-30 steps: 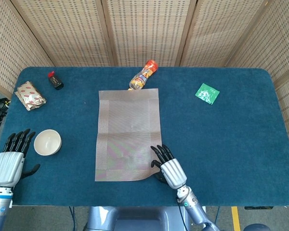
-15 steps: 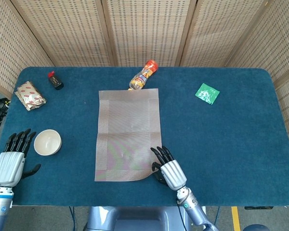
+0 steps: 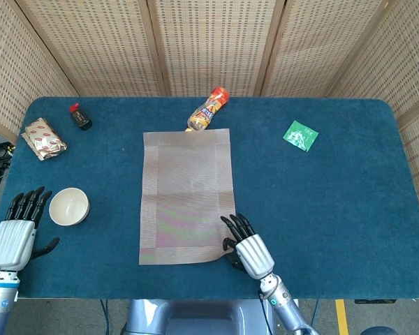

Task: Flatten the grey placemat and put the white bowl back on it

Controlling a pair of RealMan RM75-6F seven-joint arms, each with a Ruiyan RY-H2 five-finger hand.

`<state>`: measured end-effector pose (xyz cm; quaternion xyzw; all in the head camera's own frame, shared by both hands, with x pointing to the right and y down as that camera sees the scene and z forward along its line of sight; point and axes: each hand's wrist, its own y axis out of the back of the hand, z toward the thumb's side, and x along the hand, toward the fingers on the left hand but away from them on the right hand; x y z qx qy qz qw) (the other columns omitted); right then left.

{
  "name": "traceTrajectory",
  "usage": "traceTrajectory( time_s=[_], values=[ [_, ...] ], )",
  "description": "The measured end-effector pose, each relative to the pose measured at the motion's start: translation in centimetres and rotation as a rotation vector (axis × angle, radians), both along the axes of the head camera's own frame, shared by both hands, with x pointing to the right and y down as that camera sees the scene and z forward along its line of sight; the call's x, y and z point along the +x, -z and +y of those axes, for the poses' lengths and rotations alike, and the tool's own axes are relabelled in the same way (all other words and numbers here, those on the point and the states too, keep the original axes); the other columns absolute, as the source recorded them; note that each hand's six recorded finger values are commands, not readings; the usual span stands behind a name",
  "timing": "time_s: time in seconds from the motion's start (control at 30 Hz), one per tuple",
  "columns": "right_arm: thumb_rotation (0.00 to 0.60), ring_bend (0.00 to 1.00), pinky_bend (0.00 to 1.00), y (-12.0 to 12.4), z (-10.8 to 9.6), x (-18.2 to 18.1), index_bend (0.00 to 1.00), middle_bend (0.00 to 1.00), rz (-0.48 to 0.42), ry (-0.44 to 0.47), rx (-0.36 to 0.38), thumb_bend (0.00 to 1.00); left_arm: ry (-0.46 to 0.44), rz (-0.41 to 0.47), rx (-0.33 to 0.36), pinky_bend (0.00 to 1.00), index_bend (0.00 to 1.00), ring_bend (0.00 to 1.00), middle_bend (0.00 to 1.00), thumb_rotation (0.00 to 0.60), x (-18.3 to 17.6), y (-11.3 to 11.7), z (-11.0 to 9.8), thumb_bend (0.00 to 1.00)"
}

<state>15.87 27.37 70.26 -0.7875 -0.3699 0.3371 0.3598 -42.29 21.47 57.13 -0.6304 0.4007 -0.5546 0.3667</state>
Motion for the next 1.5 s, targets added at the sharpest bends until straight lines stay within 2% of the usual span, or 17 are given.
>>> traceTrajectory(
  time_s=[0.23,0.5,0.73,1.0,1.13,1.33,1.5],
  values=[
    [0.6,0.0,0.0,1.8,0.7,3.8,0.64,0.16,0.064,-0.013,0.039,0.63,-0.009,0.007,0.003,0.0,0.0,0.0,0.0,0.6,0.2,0.2,0.1,0.21],
    [0.6,0.0,0.0,3.6,2.2,7.6,0.66,0.16,0.145,-0.008,0.05,0.62,-0.017,0.018,0.012,0.0,0.0,0.0,0.0,0.6,0.4,0.5,0.2,0.21],
    [0.6,0.0,0.0,4.9,1.5,10.7,0.66,0.17,0.246,-0.006,0.107,0.62,-0.016,0.025,0.01,0.0,0.0,0.0,0.0,0.6,0.3,0.6,0.2,0.21],
    [0.6,0.0,0.0,5.4,-2.4,16.4,0.67,0.18,0.387,-0.077,0.161,0.61,-0.019,0.024,0.007,0.0,0.0,0.0,0.0,0.6,0.4,0.5,0.3,0.21],
    [0.6,0.0,0.0,5.2,-5.1,18.3,0.67,0.18,0.451,-0.102,0.18,0.61,-0.021,0.02,0.008,0.0,0.0,0.0,0.0,0.6,0.5,0.4,0.3,0.21],
    [0.6,0.0,0.0,4.9,-9.3,18.8,0.69,0.19,0.498,-0.126,0.199,0.6,-0.024,0.013,0.004,0.0,0.0,0.0,0.0,0.6,0.7,0.2,0.4,0.21],
    [0.6,0.0,0.0,4.5,-11.4,18.0,0.69,0.2,0.55,-0.106,0.219,0.6,-0.024,0.004,0.002,0.0,0.0,0.0,0.0,0.6,0.6,0.0,0.4,0.21]
  ],
)
